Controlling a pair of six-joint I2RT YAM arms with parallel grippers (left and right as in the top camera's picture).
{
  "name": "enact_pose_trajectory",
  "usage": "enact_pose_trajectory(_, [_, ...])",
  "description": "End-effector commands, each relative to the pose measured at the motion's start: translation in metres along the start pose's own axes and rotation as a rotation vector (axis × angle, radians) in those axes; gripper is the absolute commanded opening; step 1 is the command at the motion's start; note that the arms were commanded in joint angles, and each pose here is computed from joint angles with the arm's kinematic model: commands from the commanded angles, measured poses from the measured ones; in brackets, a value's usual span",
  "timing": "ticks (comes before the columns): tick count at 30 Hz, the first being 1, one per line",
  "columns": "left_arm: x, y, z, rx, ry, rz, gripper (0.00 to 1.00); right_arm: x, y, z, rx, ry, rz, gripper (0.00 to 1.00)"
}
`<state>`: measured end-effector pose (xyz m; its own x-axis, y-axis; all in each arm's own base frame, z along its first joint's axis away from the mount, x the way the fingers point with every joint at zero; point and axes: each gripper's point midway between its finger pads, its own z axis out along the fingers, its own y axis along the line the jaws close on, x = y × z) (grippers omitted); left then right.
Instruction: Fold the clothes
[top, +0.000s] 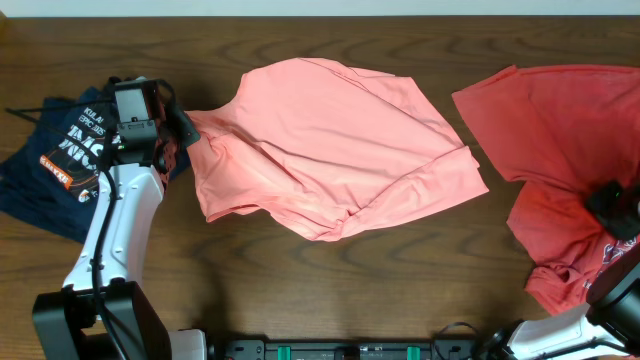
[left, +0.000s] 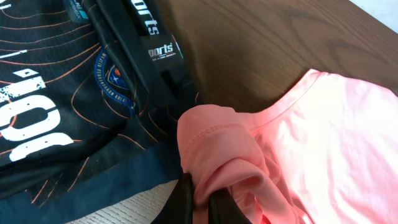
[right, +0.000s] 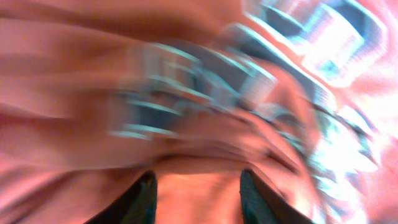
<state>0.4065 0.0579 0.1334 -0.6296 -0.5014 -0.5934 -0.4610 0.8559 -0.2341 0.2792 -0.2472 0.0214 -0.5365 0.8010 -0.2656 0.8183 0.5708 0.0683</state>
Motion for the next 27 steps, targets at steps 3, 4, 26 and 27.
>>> enact_pose_trajectory(3, [0.008, -0.01, -0.001, 0.052, 0.047, 0.053, 0.14, 0.013, 0.111, -0.037, -0.505, 0.069, -0.255, 0.46])
enact_pose_trajectory(4, [0.014, -0.008, -0.001, 0.045, 0.072, 0.059, 0.26, 0.02, 0.121, -0.039, -0.521, 0.086, -0.281, 0.47])
enact_pose_trajectory(26, [0.186, 0.001, -0.035, 0.041, 0.692, 0.066, 0.72, 0.118, 0.238, -0.043, -0.377, 0.05, -0.723, 0.73])
enact_pose_trajectory(27, [0.191, 0.001, -0.033, 0.043, 0.693, 0.07, 0.72, 0.119, 0.24, -0.044, -0.38, 0.048, -0.729, 0.73])
